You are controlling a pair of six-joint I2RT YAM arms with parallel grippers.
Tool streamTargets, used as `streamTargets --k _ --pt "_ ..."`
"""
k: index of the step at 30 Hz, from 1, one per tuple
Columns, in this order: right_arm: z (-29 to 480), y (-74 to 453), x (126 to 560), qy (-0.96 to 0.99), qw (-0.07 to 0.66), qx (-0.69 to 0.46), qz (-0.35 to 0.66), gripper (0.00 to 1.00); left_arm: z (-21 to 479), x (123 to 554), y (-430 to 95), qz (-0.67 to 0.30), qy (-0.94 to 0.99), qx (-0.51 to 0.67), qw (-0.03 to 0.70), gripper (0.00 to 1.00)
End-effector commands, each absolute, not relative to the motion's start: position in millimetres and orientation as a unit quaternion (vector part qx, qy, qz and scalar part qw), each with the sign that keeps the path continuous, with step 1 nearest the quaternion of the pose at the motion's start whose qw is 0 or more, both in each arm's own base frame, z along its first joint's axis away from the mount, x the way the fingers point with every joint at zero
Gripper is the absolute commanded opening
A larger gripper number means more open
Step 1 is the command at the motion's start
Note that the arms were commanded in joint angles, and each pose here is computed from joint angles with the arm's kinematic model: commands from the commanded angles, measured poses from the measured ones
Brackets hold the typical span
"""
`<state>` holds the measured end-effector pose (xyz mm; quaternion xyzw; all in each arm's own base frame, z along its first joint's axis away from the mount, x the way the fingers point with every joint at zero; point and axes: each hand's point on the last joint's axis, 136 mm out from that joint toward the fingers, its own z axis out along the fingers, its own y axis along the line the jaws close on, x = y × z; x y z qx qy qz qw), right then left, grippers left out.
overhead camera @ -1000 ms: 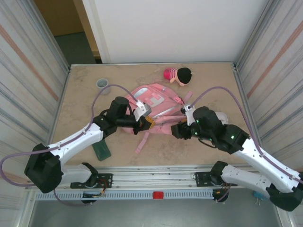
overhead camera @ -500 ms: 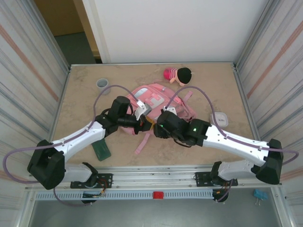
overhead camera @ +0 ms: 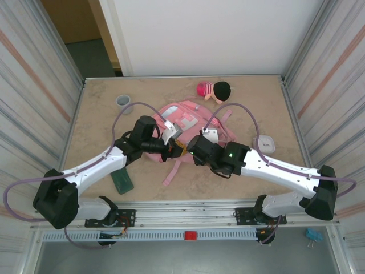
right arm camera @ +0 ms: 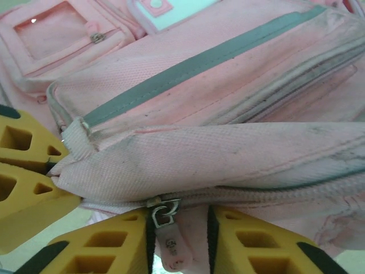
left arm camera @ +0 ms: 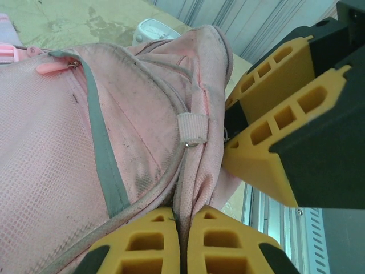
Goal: Pack books, pencil case, and school supplies into a backpack
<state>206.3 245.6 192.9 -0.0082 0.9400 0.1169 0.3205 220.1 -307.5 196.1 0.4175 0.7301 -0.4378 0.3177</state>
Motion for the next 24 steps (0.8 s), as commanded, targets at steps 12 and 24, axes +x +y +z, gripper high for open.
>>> streamTargets --k 12,24 --pt "193.4 199.7 211.0 0.944 0.324 -0.017 0.054 0.01 213.5 225.6 -292.1 -0.399 0.731 0.428 0.351 0.0" --pt "203.3 184.7 202.7 0.93 0.304 -0.091 0.186 0.0 195.8 231.0 -260.5 -0.328 0.78 0.397 0.356 0.28"
